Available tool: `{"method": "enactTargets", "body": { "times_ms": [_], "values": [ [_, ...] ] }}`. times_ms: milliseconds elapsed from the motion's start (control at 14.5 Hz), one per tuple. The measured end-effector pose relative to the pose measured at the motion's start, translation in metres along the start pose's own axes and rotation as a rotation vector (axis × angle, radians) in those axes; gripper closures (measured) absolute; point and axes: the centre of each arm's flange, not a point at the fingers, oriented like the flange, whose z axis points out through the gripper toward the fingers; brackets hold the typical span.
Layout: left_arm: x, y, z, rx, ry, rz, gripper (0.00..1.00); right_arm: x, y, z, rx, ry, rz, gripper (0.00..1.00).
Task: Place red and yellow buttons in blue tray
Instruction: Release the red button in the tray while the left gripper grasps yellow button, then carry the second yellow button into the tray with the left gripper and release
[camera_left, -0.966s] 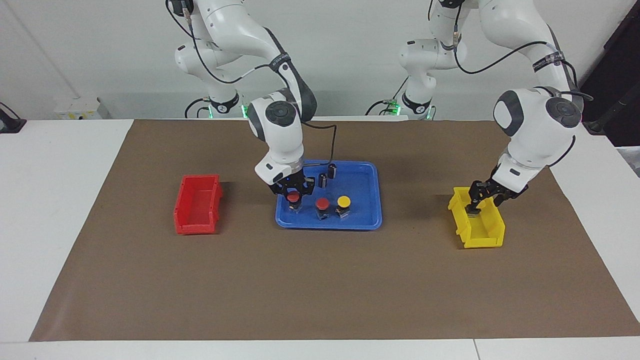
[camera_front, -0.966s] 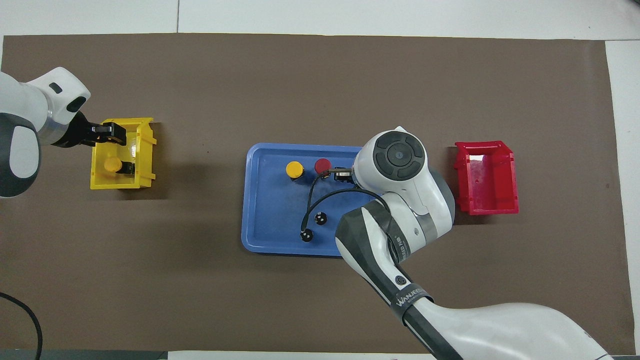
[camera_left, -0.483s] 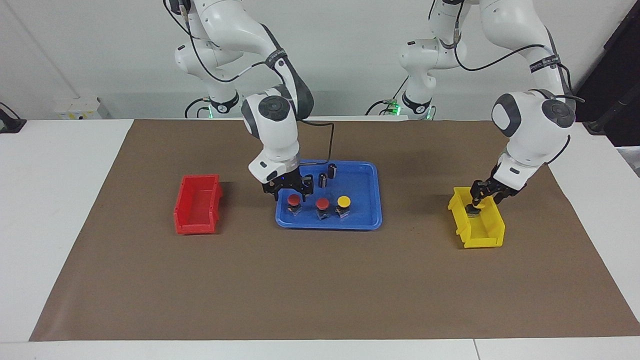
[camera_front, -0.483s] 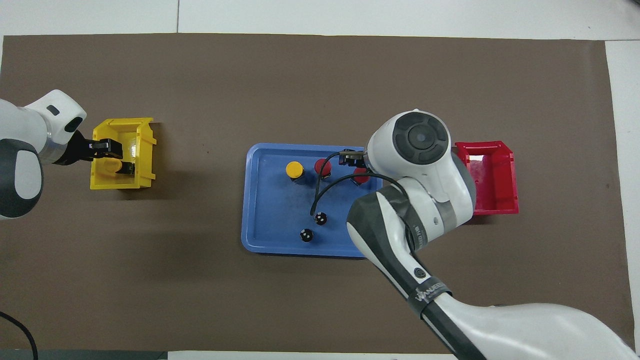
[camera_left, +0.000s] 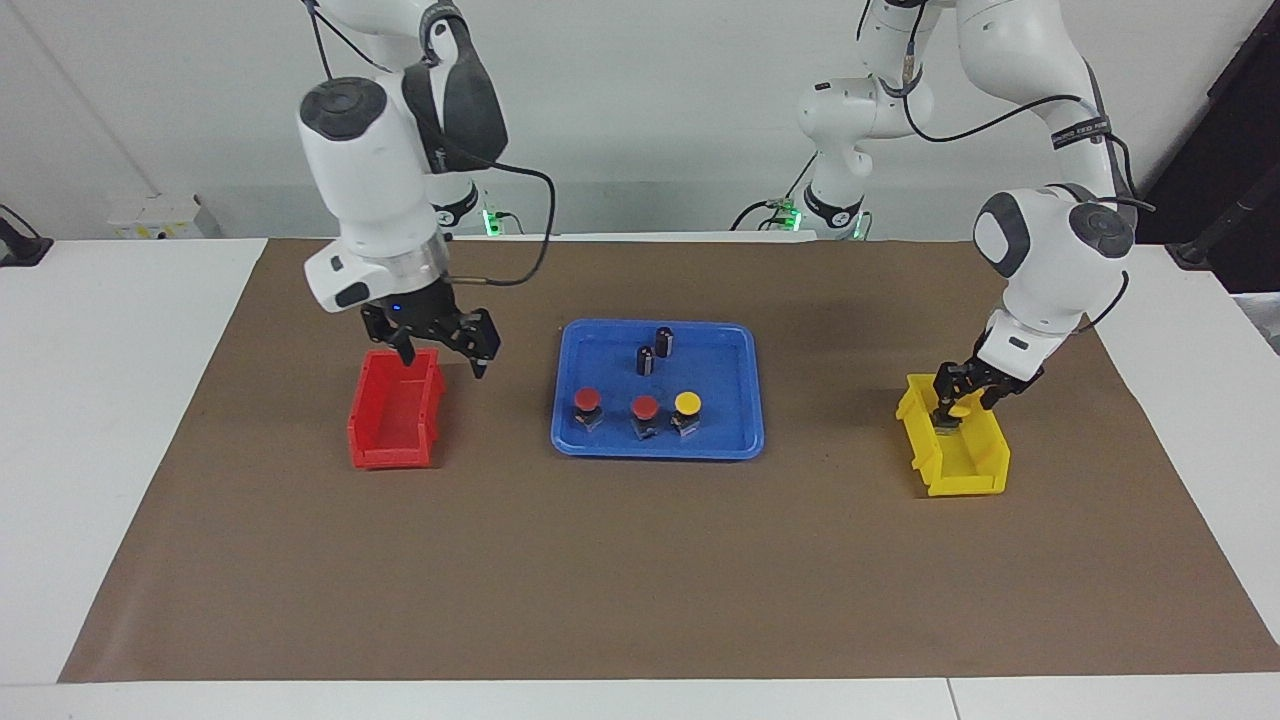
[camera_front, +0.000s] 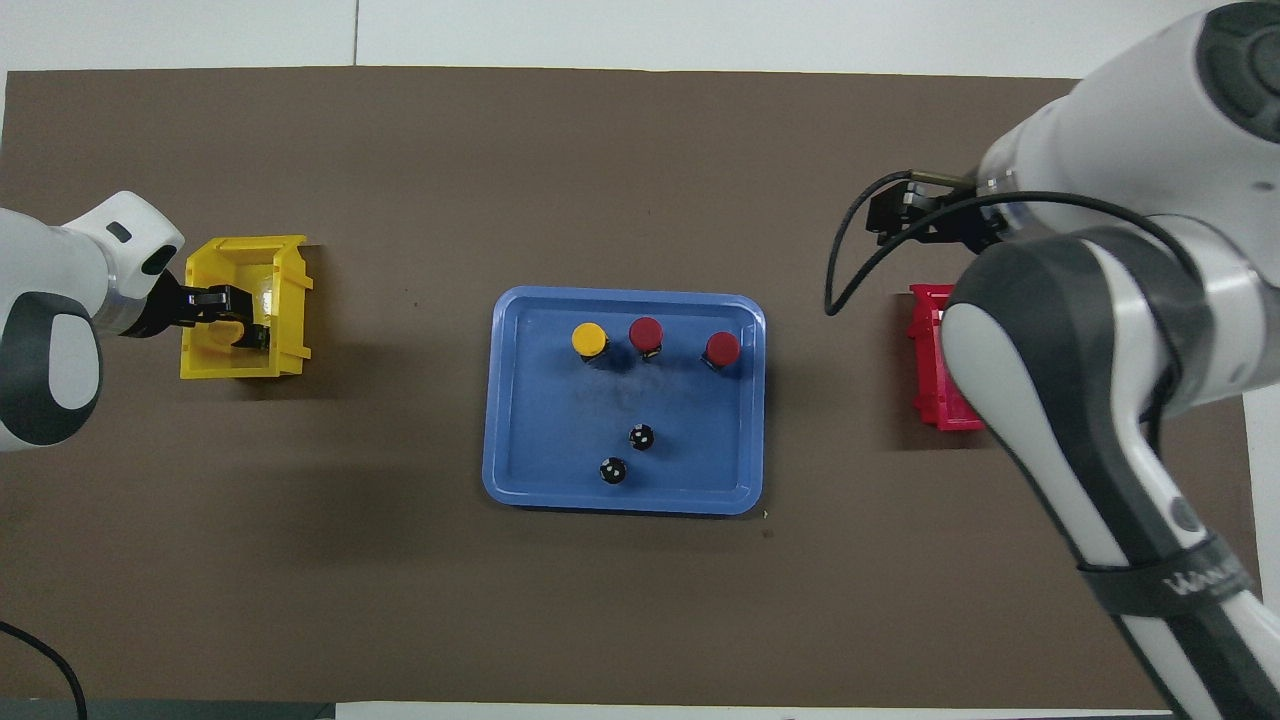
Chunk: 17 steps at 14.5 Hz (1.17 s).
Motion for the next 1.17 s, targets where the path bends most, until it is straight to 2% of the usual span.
{"method": "enactTargets", "body": {
  "times_ms": [276, 345, 414, 552, 759, 966, 1172],
  "values": [
    [-0.005, 0.0, 0.009, 0.0, 0.002, -0.001, 0.3, -0.018, 0.087, -0.055, -0.014, -0.064, -0.06, 0.0],
    [-0.006, 0.0, 0.01, 0.001, 0.003, -0.001, 0.38, -0.025, 0.105, -0.067, -0.017, -0.076, -0.08, 0.0],
    [-0.006, 0.0, 0.011, 0.001, 0.004, -0.001, 0.38, -0.03, 0.12, -0.076, -0.025, -0.08, -0.102, 0.0],
    [-0.006, 0.0, 0.012, 0.001, 0.005, 0.0, 0.57, -0.033, 0.145, -0.083, -0.034, -0.079, -0.137, 0.0],
    [-0.001, 0.001, 0.003, 0.0, 0.017, 0.003, 0.59, -0.032, 0.159, -0.077, -0.038, -0.092, -0.147, 0.0],
    [0.021, 0.013, -0.046, -0.005, 0.0, 0.023, 0.59, -0.033, 0.156, -0.072, -0.044, -0.103, -0.159, 0.0],
    [0.046, 0.079, -0.117, -0.014, -0.007, 0.061, 0.59, -0.034, 0.154, -0.071, -0.048, -0.106, -0.164, 0.0]
  ]
}}
